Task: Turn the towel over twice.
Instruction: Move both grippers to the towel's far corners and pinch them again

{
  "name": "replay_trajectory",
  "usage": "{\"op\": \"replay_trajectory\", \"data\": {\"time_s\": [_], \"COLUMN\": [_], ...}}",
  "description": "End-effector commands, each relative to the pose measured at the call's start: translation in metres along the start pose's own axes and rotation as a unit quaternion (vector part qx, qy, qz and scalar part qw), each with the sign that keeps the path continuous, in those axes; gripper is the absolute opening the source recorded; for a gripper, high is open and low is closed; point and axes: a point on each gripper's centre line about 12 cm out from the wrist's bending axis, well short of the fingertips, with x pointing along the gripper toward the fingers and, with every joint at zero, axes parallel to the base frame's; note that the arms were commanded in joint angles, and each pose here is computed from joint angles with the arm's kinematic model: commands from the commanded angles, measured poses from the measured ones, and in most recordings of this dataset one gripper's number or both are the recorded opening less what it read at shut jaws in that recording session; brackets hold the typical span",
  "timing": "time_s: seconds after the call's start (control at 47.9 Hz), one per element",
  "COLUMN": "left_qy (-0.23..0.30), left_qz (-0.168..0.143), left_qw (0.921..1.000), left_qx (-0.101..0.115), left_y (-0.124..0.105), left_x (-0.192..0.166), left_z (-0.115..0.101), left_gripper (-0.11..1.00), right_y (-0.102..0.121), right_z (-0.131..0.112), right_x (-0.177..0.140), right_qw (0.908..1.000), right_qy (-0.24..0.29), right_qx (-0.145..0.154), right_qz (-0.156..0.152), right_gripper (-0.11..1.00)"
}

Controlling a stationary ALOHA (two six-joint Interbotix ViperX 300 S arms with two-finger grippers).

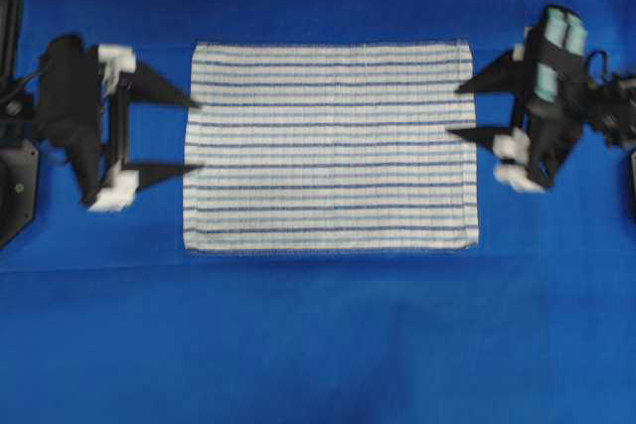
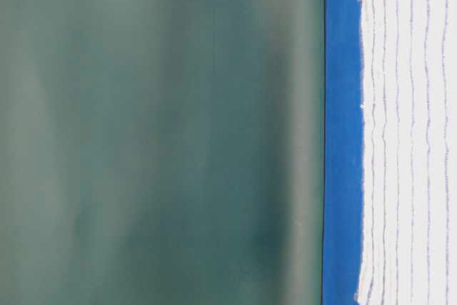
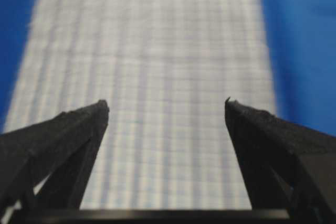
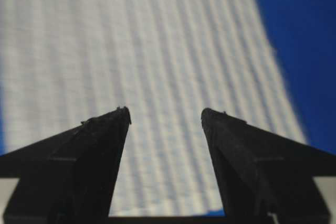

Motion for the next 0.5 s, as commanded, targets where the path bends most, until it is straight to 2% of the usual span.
{"op": "replay_trajectory", "data": {"time_s": [0.0,0.167,0.355,0.48], "left_qy": [-0.006,0.027,0.062,0.075], "left_qz": [0.036,0.086,0.116,0.140], "left_qw": [0.9993,0.9960,0.9912,0.9872], "left_qx": [-0.003,0.000,0.005,-0.006], "left_y": [0.019,0.050,0.072,0.089], "left_x": [0.009,0.025,0.040,0.045], "left_z": [-0.004,-0.027,-0.048,-0.064], "left_gripper": [0.86,0.86,0.86,0.86], "right_y": [-0.017,-0.044,-0.071,-0.086], "right_z": [0.004,-0.010,-0.026,-0.038], "right_x": [0.012,0.038,0.067,0.084], "right_qw": [0.9997,0.9979,0.9965,0.9953], "right_qy": [0.004,0.029,0.041,0.051], "right_qx": [0.010,0.029,0.046,0.058], "right_qz": [-0.023,-0.050,-0.057,-0.059], "right_gripper": [0.62,0.62,0.62,0.62]}}
